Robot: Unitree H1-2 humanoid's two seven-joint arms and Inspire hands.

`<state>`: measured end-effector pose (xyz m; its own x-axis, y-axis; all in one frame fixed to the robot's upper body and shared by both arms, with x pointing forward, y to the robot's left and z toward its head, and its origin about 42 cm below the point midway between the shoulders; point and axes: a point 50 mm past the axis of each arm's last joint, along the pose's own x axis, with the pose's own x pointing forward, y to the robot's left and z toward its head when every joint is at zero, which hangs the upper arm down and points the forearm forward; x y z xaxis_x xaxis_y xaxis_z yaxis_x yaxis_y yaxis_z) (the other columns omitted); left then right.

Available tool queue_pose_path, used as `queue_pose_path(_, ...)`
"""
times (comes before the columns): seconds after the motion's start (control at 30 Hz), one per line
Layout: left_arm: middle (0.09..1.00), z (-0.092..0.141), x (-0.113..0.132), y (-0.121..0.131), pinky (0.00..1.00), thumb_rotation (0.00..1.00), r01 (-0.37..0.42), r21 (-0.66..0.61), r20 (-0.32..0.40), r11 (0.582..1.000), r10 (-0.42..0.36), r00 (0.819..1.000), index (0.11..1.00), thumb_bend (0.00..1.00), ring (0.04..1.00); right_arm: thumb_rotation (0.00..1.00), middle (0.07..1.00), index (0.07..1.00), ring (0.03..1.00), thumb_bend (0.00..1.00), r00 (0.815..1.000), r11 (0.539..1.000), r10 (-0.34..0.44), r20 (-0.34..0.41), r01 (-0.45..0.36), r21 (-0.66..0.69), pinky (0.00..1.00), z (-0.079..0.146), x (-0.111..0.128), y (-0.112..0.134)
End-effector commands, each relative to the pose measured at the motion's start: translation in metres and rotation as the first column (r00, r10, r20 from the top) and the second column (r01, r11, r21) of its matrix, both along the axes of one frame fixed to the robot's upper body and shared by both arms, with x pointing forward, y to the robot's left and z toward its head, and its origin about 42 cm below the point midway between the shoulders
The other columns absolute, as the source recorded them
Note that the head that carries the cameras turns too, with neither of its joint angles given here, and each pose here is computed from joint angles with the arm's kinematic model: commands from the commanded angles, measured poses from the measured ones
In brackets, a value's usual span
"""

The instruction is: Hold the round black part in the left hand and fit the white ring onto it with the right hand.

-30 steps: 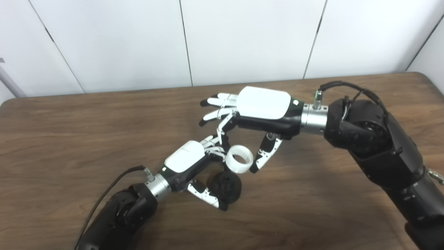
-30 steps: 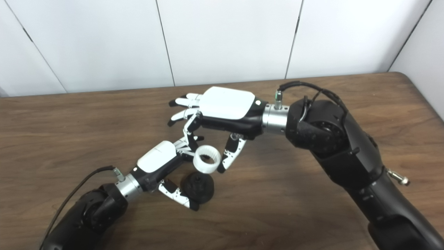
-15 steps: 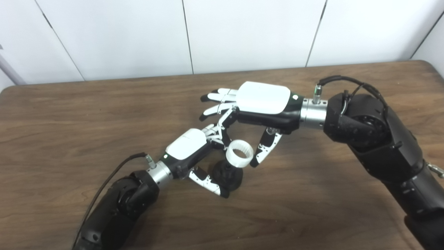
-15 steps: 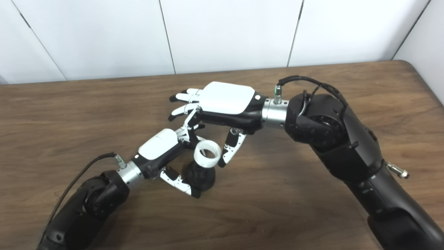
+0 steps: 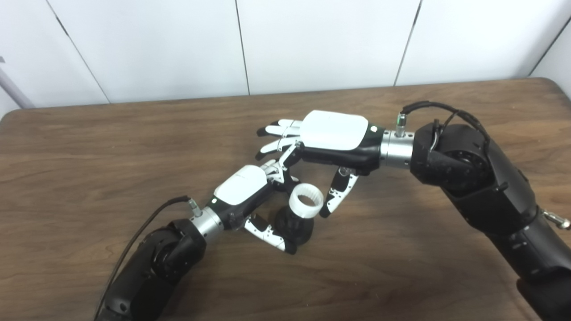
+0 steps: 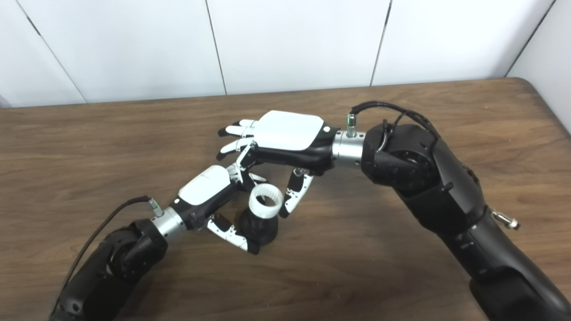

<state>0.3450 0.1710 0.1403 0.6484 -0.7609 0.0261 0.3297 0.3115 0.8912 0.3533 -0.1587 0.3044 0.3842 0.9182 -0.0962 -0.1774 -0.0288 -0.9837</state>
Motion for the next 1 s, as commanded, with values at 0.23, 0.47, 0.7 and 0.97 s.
queue_pose_path(0.23, 0.794, 0.017, 0.003, -0.003, 1.0, 0.06, 0.007, -0.016, 0.036, 1.0, -0.007, 0.999, 0.481, 0.52, 1.0, 0.14, 0.879, 0.482, 1.0, 0.53, 0.999, 0.999, 0.019, 0.039, -0.02, 0.027, 1.0, 0.008, 0.003, 0.008)
queue_pose_path(0.47, 0.803, 0.019, 0.002, -0.006, 1.0, 0.06, 0.01, -0.02, 0.035, 1.0, -0.01, 0.999, 0.481, 0.52, 0.989, 0.14, 0.874, 0.482, 1.0, 0.53, 0.999, 0.999, 0.025, 0.024, -0.025, 0.021, 1.0, 0.001, 0.002, 0.009)
queue_pose_path(0.7, 0.802, 0.02, 0.002, -0.007, 1.0, 0.06, 0.017, -0.018, 0.044, 1.0, -0.016, 0.999, 0.481, 0.52, 0.945, 0.14, 0.876, 0.482, 1.0, 0.53, 0.999, 0.999, 0.029, 0.028, -0.029, 0.017, 1.0, -0.004, 0.003, 0.01)
queue_pose_path(0.97, 0.792, 0.023, 0.002, -0.006, 1.0, 0.06, 0.008, -0.016, 0.039, 1.0, -0.008, 0.999, 0.481, 0.52, 0.916, 0.14, 0.881, 0.482, 1.0, 0.53, 1.0, 0.999, 0.023, 0.021, -0.023, 0.021, 1.0, -0.01, 0.004, 0.008)
